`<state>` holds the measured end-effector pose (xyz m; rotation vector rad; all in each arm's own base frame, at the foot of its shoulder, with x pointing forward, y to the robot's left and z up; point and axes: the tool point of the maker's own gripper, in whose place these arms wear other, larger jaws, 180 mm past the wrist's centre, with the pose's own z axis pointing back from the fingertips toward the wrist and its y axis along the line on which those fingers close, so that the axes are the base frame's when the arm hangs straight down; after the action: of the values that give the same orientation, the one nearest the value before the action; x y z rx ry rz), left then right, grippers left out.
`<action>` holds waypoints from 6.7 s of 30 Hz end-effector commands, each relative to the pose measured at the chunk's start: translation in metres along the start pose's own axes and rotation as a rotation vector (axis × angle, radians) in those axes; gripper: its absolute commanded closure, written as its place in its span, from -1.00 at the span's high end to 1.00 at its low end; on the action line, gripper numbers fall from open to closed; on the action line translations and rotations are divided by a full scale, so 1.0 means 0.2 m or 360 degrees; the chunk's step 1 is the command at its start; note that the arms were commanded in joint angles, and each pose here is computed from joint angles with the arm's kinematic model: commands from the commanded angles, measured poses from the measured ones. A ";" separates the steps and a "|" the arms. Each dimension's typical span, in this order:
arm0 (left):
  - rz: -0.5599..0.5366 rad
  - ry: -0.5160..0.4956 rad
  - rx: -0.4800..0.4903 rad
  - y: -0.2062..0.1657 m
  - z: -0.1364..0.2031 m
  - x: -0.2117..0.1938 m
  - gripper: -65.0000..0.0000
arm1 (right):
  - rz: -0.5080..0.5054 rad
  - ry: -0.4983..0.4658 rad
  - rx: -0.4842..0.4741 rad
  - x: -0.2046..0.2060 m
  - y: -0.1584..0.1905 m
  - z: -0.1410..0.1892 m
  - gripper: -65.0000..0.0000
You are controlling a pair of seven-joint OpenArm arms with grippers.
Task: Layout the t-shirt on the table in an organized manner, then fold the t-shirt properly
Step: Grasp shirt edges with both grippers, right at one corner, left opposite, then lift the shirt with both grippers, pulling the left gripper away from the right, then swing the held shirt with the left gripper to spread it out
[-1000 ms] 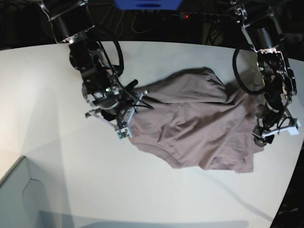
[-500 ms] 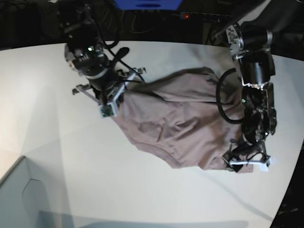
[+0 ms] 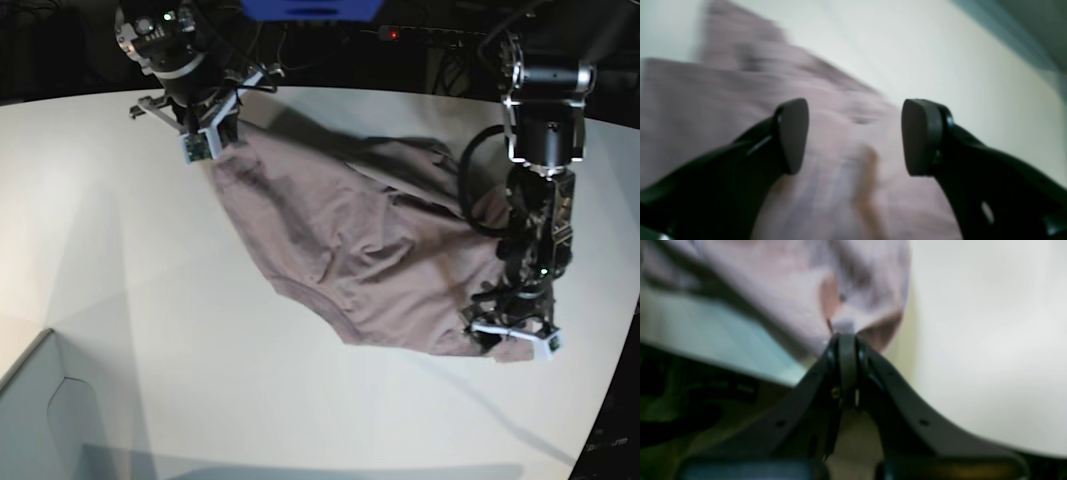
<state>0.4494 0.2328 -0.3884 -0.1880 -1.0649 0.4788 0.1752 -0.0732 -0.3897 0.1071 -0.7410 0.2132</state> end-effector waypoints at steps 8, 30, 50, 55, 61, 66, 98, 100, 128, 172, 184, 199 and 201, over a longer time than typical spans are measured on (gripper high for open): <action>0.0288 -0.0189 0.0295 0.49 0.10 0.17 0.32 | 0.0002 -0.0023 0.0007 0.01 0.01 0.00 -1.00; 0.0404 0.0092 0.0458 0.65 0.04 -0.14 -1.00 | 0.0007 -0.0049 0.0000 0.05 -0.01 -0.01 -1.00; 0.0130 -0.0443 -0.0126 -0.20 0.00 0.68 -1.00 | 0.0007 0.0002 0.0000 -0.01 -0.01 -0.03 -1.00; 0.0061 -0.0527 -0.0421 -0.74 0.00 0.86 -1.00 | 0.0002 0.0047 0.0001 -0.06 0.00 -0.05 -1.00; 0.0022 -0.0600 -0.0771 -1.42 0.12 1.05 -1.00 | 0.0002 0.0047 -0.0002 -0.06 -0.01 -0.05 -1.00; -0.0001 -0.0512 -0.0970 -1.86 0.20 1.00 -0.99 | -0.0008 0.0048 0.0002 -0.06 0.00 -0.05 -1.00; -0.0040 -0.0206 0.0108 0.06 -0.20 0.21 0.23 | -0.0073 0.0064 0.0030 -0.08 0.07 -0.04 -1.00; -0.0025 -0.0193 0.0159 0.11 -0.21 0.18 0.23 | -0.0074 0.0066 0.0030 -0.08 0.07 -0.04 -1.00; 0.0006 -0.0038 0.0211 0.16 -0.19 -0.11 0.23 | -0.0062 0.0236 -0.0275 -0.37 -0.34 0.00 -1.00; 0.0180 -0.0877 -0.0671 -0.90 0.36 1.04 -1.00 | -0.0053 0.0098 -0.0301 -0.18 -0.39 -0.08 -1.00; 0.0245 -0.0248 -0.0582 -1.26 -0.15 0.63 -0.98 | -0.0052 0.0084 -0.0303 -0.16 -0.39 -0.09 -1.00; 0.0254 -0.0094 -0.0223 -0.76 -0.31 0.18 0.31 | -0.0054 0.0073 -0.0298 -0.15 -0.39 -0.09 -1.00; 0.0241 -0.0114 -0.0167 -0.61 -0.29 0.15 0.31 | -0.0054 0.0069 -0.0299 -0.14 -0.39 -0.10 -1.00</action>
<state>0.5262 0.1432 -0.3823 -0.3196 -1.0625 0.5798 0.1804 -0.1505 -0.4315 -0.0649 -0.6779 0.1083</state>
